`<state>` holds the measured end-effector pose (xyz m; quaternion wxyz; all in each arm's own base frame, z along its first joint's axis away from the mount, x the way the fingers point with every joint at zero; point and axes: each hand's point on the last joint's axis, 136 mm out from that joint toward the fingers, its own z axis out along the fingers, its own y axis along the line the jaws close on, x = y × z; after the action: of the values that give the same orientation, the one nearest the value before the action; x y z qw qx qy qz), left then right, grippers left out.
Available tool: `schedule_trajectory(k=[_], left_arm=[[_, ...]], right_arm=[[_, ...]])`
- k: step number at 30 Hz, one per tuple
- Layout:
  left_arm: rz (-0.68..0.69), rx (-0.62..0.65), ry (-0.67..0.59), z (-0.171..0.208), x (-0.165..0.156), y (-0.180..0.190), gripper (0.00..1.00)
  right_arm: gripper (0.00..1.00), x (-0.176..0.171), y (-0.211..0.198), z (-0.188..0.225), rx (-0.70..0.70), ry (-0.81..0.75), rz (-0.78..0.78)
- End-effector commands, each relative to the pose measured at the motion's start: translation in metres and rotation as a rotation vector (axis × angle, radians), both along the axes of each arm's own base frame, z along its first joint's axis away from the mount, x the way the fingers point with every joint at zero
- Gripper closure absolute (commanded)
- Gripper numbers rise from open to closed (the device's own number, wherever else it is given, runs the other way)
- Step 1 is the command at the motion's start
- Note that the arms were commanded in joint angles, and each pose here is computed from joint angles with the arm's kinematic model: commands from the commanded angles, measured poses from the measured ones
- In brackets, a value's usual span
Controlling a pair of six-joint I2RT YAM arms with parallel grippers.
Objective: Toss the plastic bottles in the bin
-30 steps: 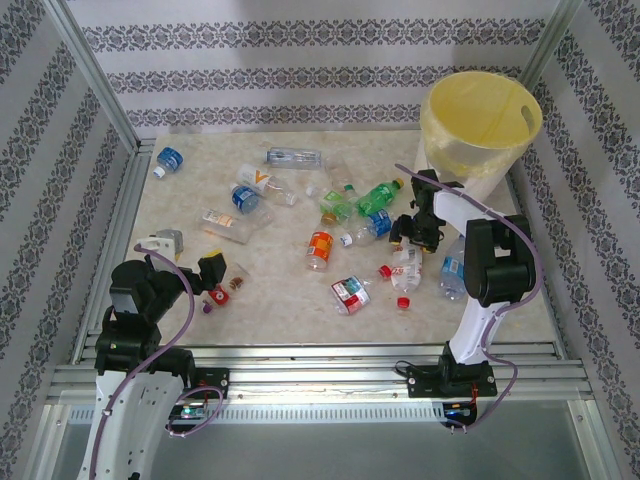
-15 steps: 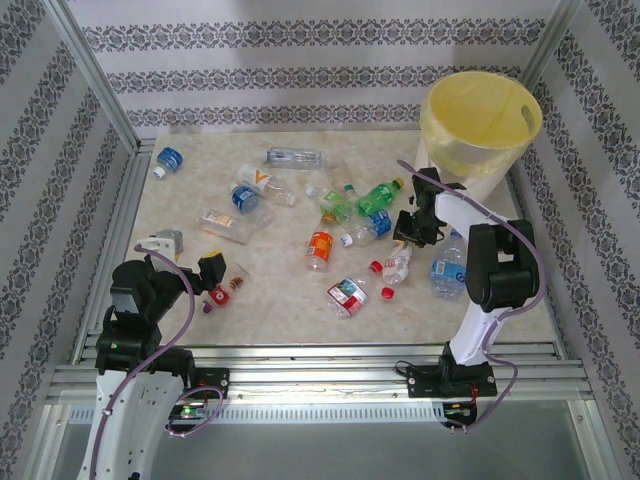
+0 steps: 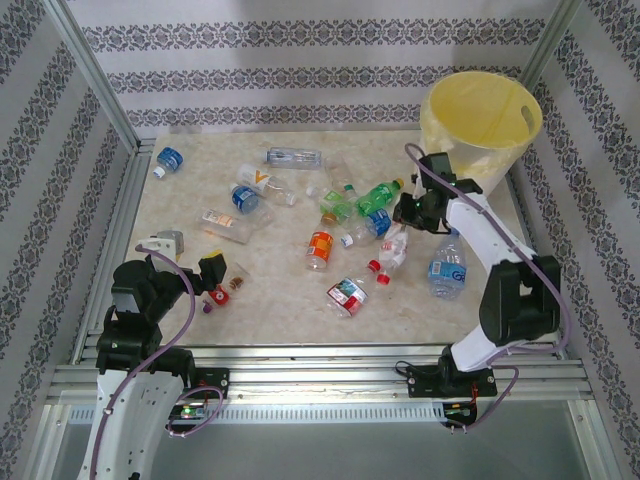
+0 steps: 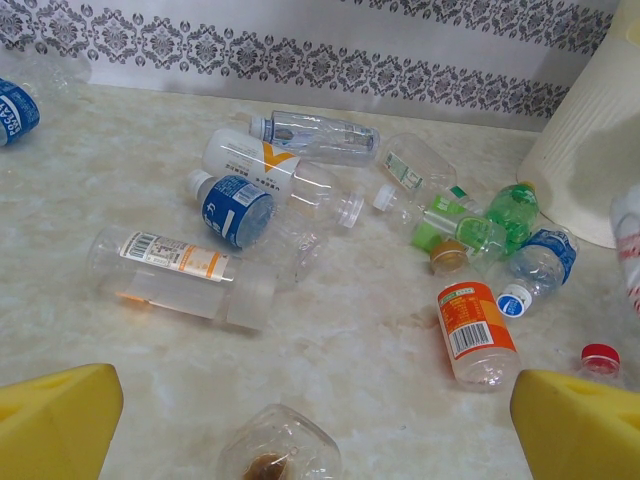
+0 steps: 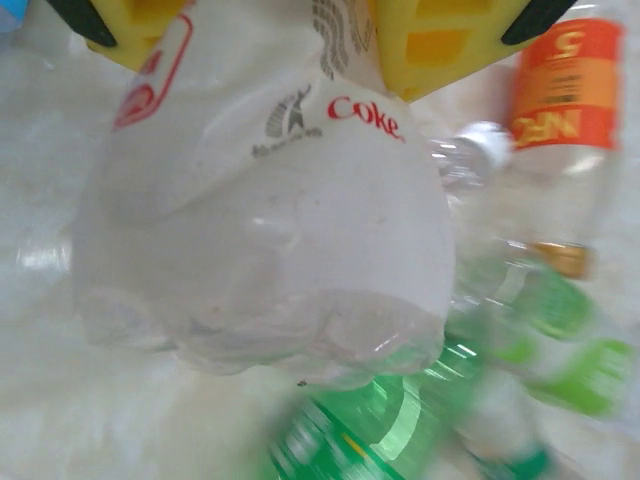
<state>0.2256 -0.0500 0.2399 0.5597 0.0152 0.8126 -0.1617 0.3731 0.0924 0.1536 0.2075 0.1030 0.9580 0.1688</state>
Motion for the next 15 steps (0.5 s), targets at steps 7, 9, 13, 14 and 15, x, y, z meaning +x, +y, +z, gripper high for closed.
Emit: schedule_trajectory(k=[7, 9, 13, 14, 15], left_arm=[[-0.017, -0.002, 0.001, -0.002, 0.0, -0.004, 0.0], [-0.021, -0.004, 0.003, -0.003, 0.001, -0.004, 0.0], [-0.024, -0.006, 0.003, -0.003, 0.001, -0.005, 0.0], [-0.024, -0.004, 0.004, -0.003, 0.001, -0.005, 0.0], [-0.023, -0.005, 0.002, -0.002, 0.0, -0.005, 0.0]], right_arm=[[0.89, 0.021, 0.0, 0.217, 0.007, -0.608, 0.004], [0.91, 0.022, -0.009, 0.264, -0.034, -0.748, -0.017], [0.96, 0.018, -0.032, 0.357, -0.122, -1.052, -0.094], [0.96, 0.016, -0.037, 0.376, -0.143, -1.115, -0.116], [0.97, 0.013, -0.043, 0.395, -0.164, -1.182, -0.142]])
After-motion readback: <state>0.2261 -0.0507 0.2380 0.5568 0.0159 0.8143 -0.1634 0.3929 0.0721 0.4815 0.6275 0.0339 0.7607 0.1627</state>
